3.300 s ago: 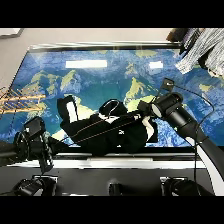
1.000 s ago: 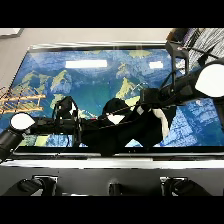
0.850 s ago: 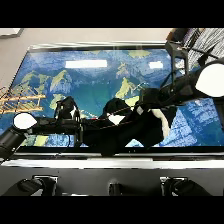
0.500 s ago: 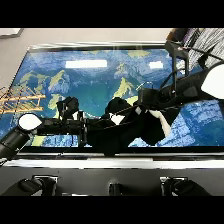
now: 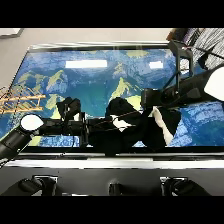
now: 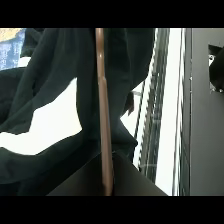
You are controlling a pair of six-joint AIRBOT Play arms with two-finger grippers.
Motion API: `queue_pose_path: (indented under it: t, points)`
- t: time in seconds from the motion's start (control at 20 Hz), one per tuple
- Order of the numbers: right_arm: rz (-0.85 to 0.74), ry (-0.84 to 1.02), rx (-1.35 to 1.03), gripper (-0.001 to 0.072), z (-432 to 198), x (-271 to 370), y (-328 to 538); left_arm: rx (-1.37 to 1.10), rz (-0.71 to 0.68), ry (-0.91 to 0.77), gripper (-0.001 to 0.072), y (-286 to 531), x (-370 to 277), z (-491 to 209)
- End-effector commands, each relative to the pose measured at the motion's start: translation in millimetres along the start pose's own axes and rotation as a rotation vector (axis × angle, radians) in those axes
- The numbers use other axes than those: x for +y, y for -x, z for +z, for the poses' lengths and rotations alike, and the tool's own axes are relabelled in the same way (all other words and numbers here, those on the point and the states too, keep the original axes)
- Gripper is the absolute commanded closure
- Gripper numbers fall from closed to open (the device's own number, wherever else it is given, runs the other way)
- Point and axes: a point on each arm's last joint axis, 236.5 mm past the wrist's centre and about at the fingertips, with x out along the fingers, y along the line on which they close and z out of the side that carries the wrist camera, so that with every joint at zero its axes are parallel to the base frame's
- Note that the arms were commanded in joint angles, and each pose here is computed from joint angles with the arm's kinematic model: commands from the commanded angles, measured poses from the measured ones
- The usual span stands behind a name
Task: Fold the clothes and pants, and hang the long-sleeved shirts on hangers.
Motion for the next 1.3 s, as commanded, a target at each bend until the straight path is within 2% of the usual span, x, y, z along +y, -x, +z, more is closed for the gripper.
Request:
queue_pose_path:
  t: [0.0, 0.1, 0.35, 0.6, 0.75, 0.85, 0.9, 1.0, 1.15, 1.25]
  points:
    - [-0.037, 0.034, -0.022, 0.0141, -2, -11, 12, -0.008, 0.008, 0.003, 0.0679, 0, 2, 2]
    - [-0.073, 0.031, -0.082, 0.0038, 3, -23, 26, -0.013, 0.018, 0.005, 0.0680, 0, 4, 3]
    - [-0.298, -0.053, -0.377, 0.0029, 26, -91, 100, -0.019, 0.032, 0.007, 0.0680, 0, 7, 4]
    - [-0.493, -0.180, -0.454, 0.0010, 18, -148, 139, -0.019, 0.032, 0.007, 0.0679, 0, 7, 4]
    - [-0.398, -0.332, -0.313, 0.0010, 10, -164, 108, -0.019, 0.032, 0.007, 0.0679, 0, 7, 4]
    - [-0.225, -0.401, -0.178, 0.0011, 12, -162, 75, -0.018, 0.031, 0.007, 0.0679, 0, 7, 4]
    - [-0.072, -0.358, -0.134, 0.0019, 21, -151, 62, -0.019, 0.032, 0.007, 0.0679, 0, 7, 4]
    - [0.203, -0.092, -0.097, 0.0172, 34, -122, 52, -0.018, 0.031, 0.007, 0.0679, 0, 7, 4]
    - [0.264, 0.177, -0.053, 0.0167, 34, -115, 33, -0.018, 0.031, 0.007, 0.0679, 0, 8, 4]
    - [0.247, 0.346, 0.018, 0.0162, 25, -108, 15, -0.018, 0.032, 0.008, 0.0679, 0, 8, 4]
